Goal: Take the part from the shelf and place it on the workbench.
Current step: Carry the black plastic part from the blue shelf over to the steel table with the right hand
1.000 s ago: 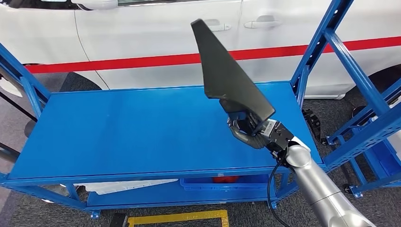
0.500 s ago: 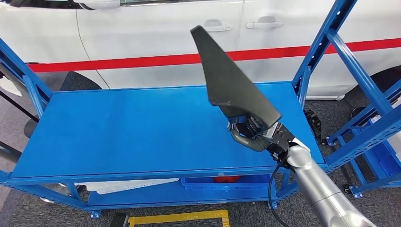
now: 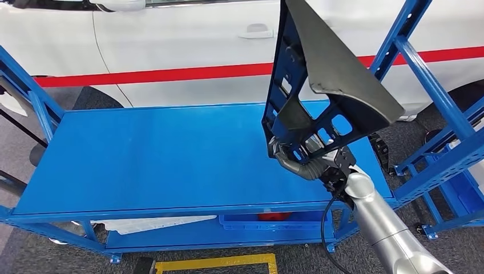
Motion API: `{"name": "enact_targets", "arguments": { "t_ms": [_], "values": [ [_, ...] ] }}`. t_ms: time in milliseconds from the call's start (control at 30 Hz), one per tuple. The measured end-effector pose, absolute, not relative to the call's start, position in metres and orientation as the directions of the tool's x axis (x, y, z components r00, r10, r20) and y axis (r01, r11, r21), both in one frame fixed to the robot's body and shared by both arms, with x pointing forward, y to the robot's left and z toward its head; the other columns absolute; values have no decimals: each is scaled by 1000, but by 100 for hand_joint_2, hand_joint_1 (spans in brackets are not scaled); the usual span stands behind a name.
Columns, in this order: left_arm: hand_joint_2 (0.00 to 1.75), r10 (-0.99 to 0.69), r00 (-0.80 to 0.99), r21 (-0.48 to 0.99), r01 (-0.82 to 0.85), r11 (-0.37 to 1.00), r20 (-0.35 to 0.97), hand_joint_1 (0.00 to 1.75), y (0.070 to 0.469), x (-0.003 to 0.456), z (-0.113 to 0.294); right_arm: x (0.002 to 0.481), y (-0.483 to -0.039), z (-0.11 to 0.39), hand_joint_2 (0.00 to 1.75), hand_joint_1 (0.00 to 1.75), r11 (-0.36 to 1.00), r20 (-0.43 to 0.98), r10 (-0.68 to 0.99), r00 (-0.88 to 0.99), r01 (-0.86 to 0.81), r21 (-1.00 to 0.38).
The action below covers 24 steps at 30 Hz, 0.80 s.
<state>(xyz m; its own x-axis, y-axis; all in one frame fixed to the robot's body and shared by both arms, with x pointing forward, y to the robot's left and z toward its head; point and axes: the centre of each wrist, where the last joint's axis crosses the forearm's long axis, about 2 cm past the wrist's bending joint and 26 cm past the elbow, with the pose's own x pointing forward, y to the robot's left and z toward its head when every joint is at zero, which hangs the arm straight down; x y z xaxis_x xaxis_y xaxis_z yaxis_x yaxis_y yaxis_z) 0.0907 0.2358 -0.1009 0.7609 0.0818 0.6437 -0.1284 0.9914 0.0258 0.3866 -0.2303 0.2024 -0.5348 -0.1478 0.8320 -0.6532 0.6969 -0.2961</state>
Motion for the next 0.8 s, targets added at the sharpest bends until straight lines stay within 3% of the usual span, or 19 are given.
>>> {"name": "enact_targets", "arguments": {
  "t_ms": [800],
  "values": [
    [175,73,766,35,-124,992,639,0,239,89,-101,388,-230,202,175,175,704,829,-142,-540,-645,-299]
  ]
}}
